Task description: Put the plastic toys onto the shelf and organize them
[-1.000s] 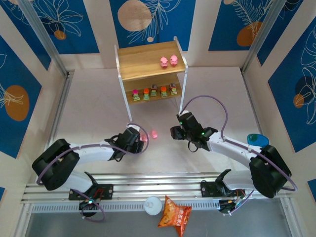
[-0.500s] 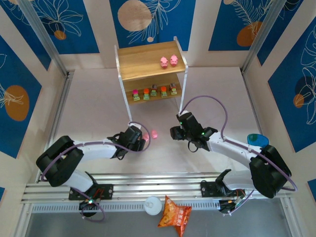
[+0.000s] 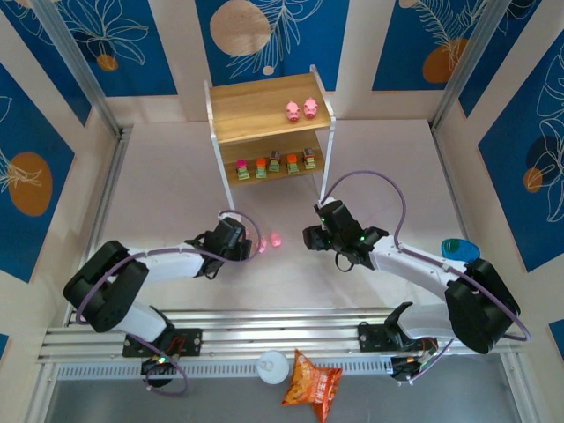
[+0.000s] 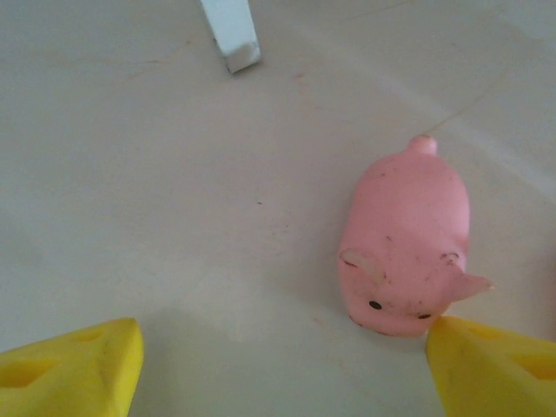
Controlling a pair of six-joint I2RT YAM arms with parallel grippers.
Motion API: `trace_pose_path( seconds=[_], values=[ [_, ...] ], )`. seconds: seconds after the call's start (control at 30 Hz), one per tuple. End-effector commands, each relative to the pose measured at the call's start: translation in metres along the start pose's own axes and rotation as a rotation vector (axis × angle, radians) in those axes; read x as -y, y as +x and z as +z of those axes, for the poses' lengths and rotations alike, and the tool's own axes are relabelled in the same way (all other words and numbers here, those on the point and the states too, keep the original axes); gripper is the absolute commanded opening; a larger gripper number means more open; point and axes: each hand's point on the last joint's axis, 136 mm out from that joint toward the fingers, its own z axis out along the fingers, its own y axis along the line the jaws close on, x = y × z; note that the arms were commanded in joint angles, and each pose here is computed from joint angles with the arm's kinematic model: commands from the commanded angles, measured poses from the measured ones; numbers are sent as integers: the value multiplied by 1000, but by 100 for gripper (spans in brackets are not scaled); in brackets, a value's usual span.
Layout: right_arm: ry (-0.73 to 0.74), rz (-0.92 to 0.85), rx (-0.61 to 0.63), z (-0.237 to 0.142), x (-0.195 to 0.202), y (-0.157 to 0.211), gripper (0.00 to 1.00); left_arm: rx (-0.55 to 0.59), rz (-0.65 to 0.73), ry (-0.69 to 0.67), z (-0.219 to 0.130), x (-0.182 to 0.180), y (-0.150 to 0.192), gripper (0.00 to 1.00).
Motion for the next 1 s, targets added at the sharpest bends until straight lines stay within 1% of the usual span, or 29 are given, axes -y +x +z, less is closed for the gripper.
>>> trace_pose_path(
  seconds=[0.0, 0.37, 0.63, 0.9, 0.97],
  values=[
    [-32, 17, 17, -4, -5, -3, 61, 22, -32, -16, 3, -4, -10, 84],
    [-32, 17, 16, -3, -5, -4, 61, 45, -2, 31, -5, 3, -21, 84],
    [-29, 18, 13, -3, -4, -3, 62, 46, 13, 95, -3, 18, -29, 84],
    [-28, 20, 12, -3, -3, -4, 62, 33, 26, 83, 3, 21, -36, 81],
    [-29, 19, 13, -3, -4, -4, 62, 33, 29, 84, 4, 22, -39, 79]
  ],
)
